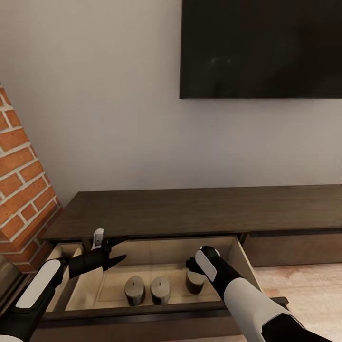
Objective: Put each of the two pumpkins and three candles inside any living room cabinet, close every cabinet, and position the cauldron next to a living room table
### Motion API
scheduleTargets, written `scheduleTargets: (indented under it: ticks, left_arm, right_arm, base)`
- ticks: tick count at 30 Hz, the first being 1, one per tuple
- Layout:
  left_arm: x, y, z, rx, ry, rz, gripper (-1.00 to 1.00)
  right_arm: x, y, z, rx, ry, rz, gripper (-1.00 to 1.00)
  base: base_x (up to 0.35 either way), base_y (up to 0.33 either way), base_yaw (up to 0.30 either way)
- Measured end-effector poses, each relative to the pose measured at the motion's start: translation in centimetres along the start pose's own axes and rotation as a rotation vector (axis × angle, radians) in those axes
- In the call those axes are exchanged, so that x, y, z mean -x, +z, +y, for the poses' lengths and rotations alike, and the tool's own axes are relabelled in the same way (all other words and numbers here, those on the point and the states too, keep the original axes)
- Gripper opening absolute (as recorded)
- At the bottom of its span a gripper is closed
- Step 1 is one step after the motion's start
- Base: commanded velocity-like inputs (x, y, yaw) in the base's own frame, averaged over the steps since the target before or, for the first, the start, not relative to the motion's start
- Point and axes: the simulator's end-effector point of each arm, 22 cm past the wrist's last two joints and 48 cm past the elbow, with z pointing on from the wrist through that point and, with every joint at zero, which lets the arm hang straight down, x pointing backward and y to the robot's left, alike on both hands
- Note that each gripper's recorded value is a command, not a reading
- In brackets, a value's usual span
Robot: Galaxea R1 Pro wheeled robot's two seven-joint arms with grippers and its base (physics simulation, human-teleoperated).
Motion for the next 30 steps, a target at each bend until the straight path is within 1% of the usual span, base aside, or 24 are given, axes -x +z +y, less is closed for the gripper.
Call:
scheduleTargets:
  ticks: [6, 12, 19, 25, 30]
  left_arm:
    - [0.0, 0.0, 0.0, 0.0, 0.0, 0.0, 1.0]
    - [0.0, -0.4, -1.3, -0.014, 0.02, -0.005, 1.0]
    - [0.4, -0.5, -2.9, -0.014, 0.02, -0.005, 1.0]
    - [0.7, -0.6, -4.2, -0.013, 0.02, -0.004, 1.0]
    - [0.9, -0.7, -5.3, -0.013, 0.019, -0.003, 1.0]
  right_arm:
    - [0.0, 0.0, 0.0, 0.0, 0.0, 0.0, 1.0]
    - [0.9, -1.2, 0.1, 0.004, 0.001, -0.024, 1.0]
    - [1.8, -2.5, 0.2, 0.003, 0.001, -0.024, 1.0]
    - [2.6, -3.6, 0.3, 0.003, 0.001, -0.024, 1.0]
    - [3.2, -4.6, 0.5, 0.003, 0.0, -0.023, 1.0]
  base:
    - [-0.136, 0.0, 0.0]
    - [-0.015, 0.0, 0.0]
    - [-0.002, 0.0, 0.0]
    - [-0.156, 0.0, 0.0]
    - [-0.038, 0.0, 0.0]
